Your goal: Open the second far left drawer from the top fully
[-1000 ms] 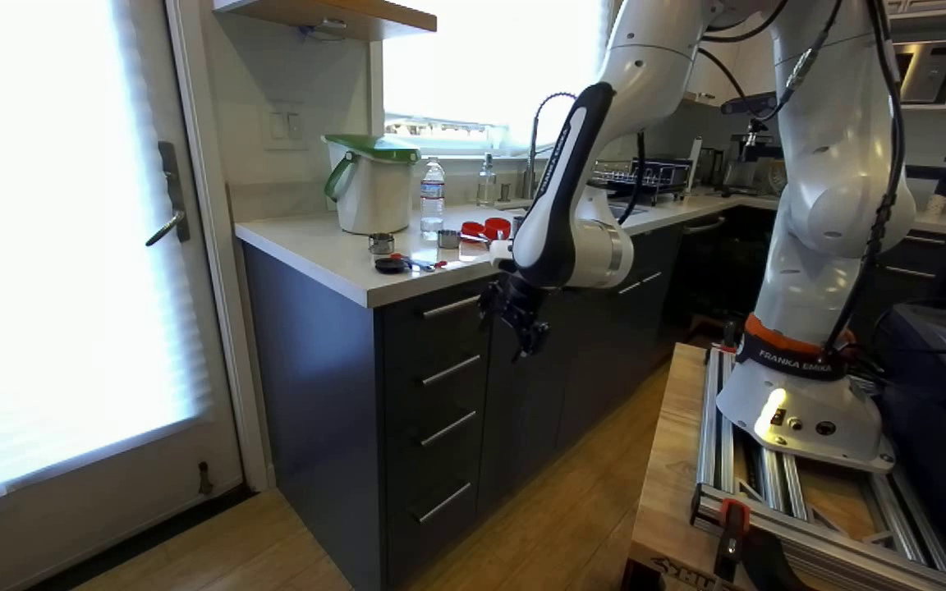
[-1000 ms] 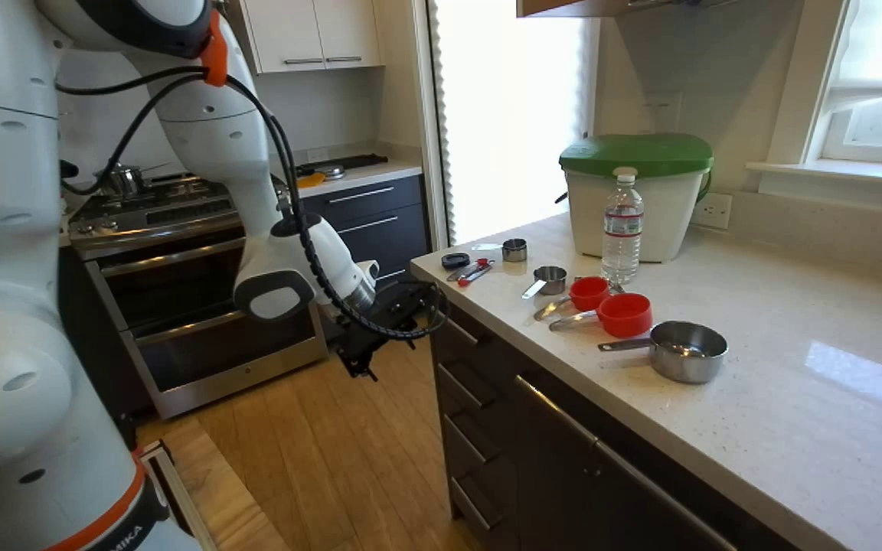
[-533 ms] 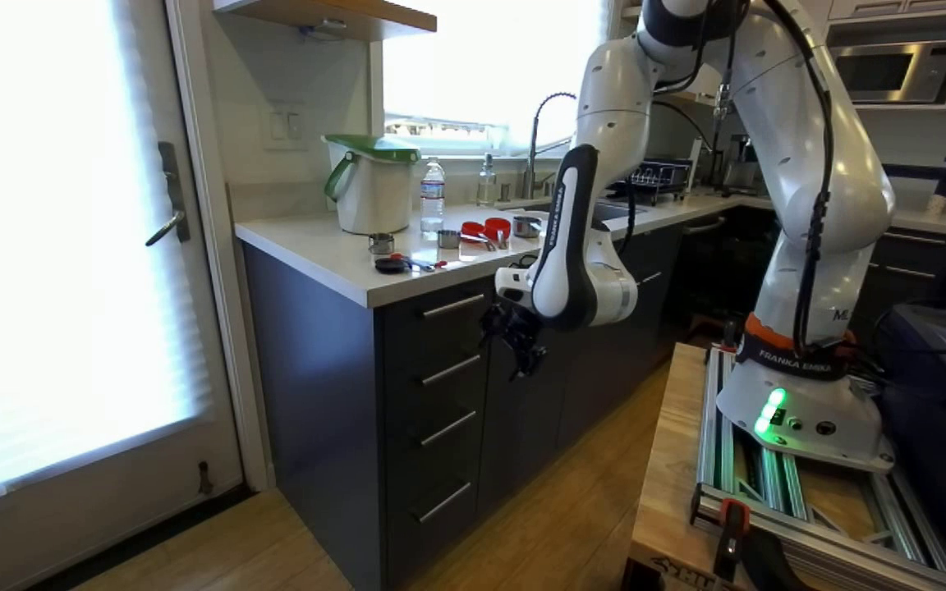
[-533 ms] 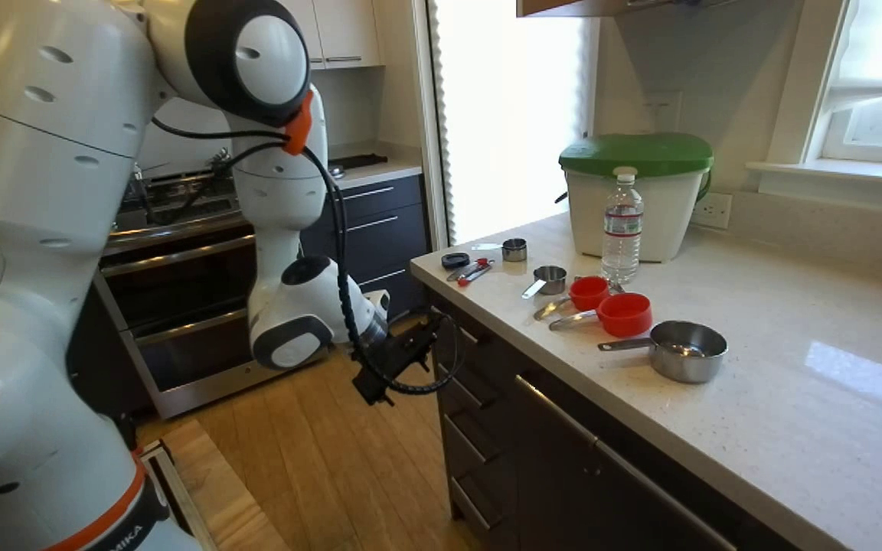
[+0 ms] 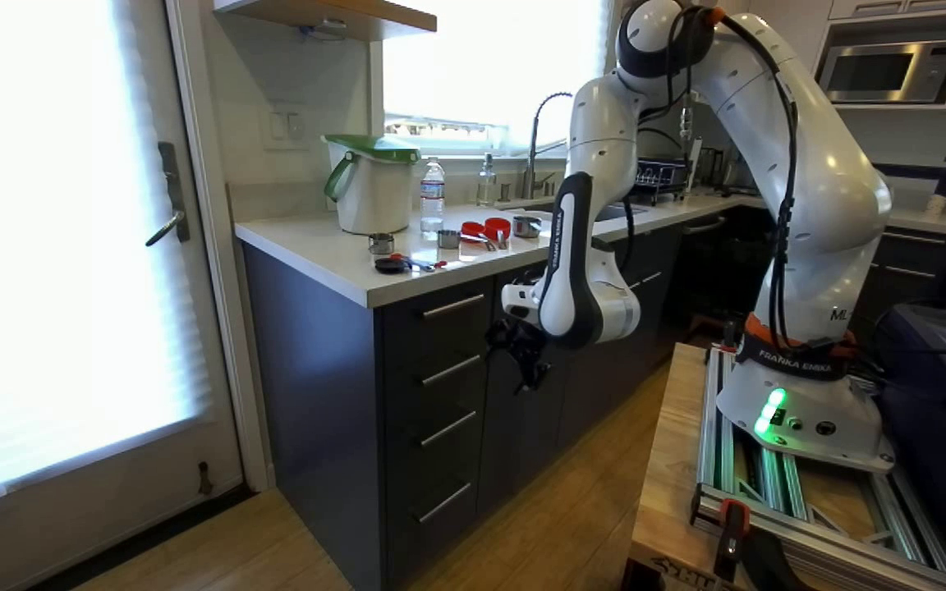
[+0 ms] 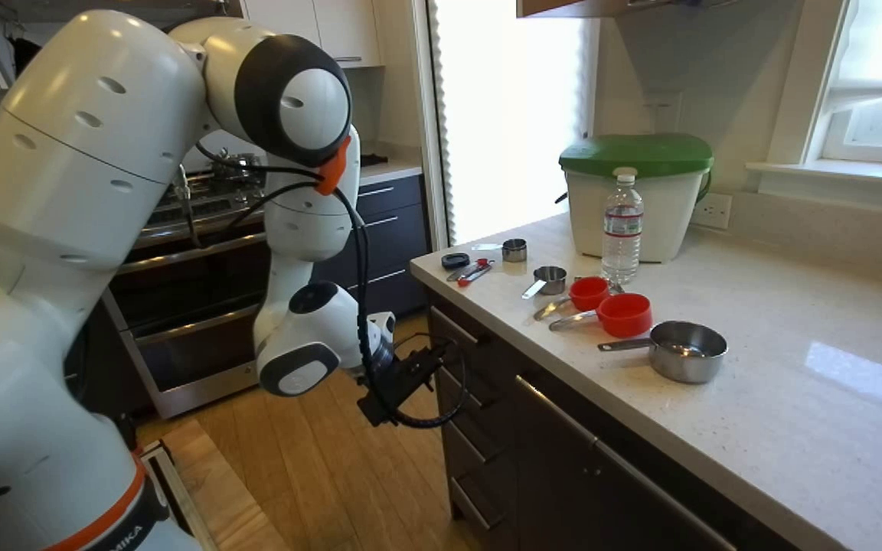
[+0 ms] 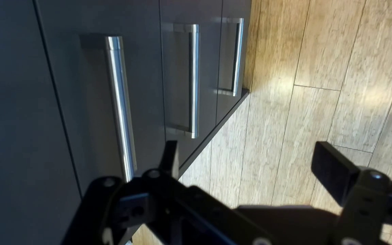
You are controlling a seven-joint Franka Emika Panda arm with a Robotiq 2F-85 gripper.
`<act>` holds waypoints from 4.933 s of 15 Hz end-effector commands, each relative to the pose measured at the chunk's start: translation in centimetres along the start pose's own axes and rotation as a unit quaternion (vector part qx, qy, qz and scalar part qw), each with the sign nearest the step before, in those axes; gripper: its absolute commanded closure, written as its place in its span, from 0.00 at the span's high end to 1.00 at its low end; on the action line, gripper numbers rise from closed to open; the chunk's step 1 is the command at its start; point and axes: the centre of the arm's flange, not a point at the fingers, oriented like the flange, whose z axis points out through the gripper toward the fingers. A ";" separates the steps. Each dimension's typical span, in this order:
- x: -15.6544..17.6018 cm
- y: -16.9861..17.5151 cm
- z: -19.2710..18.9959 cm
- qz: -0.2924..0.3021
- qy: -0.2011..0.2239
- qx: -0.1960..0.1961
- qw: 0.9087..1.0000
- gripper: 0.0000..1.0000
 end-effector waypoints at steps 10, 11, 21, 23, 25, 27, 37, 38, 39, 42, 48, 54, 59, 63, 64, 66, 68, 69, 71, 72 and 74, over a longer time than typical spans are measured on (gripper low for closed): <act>2.9 1.6 3.7 0.002 0.014 -0.050 0.999 1.00; 3.0 1.7 4.0 0.003 0.013 -0.052 0.999 1.00; 2.3 3.4 6.1 -0.001 -0.004 -0.107 0.994 1.00; 2.1 3.7 6.6 0.000 -0.005 -0.120 0.993 0.86; 1.9 3.8 7.1 -0.002 -0.007 -0.129 0.992 0.79; 1.8 3.8 7.5 -0.001 -0.007 -0.137 0.991 0.65; 1.7 3.5 8.9 -0.009 -0.010 -0.144 0.989 0.24; 1.7 3.7 8.7 -0.013 -0.011 -0.150 0.988 0.16; 1.6 3.8 8.6 -0.016 -0.012 -0.151 0.988 0.07; 1.4 3.7 8.3 -0.029 -0.021 -0.140 0.990 0.05; 0.2 2.1 8.2 -0.043 -0.042 -0.082 0.995 0.05; -1.5 0.5 7.1 -0.041 -0.035 -0.072 0.996 0.05; -2.3 -0.6 6.1 -0.042 -0.026 -0.065 0.997 0.05; -3.6 -1.4 4.9 -0.025 -0.061 -0.092 0.994 0.05; -3.7 -1.5 4.5 -0.020 -0.068 -0.105 0.992 0.05; -3.7 -1.8 4.1 -0.015 -0.075 -0.123 0.989 0.05; -3.5 -2.2 3.8 -0.012 -0.082 -0.139 0.987 0.05; -3.5 -2.4 3.7 0.052 -0.002 -0.134 0.990 0.05; -3.9 -2.8 3.3 0.082 0.015 -0.142 0.986 0.05; -4.3 -3.1 3.0 0.095 0.028 -0.145 0.984 0.05; -6.1 -4.5 1.8 0.145 0.034 -0.144 0.978 0.05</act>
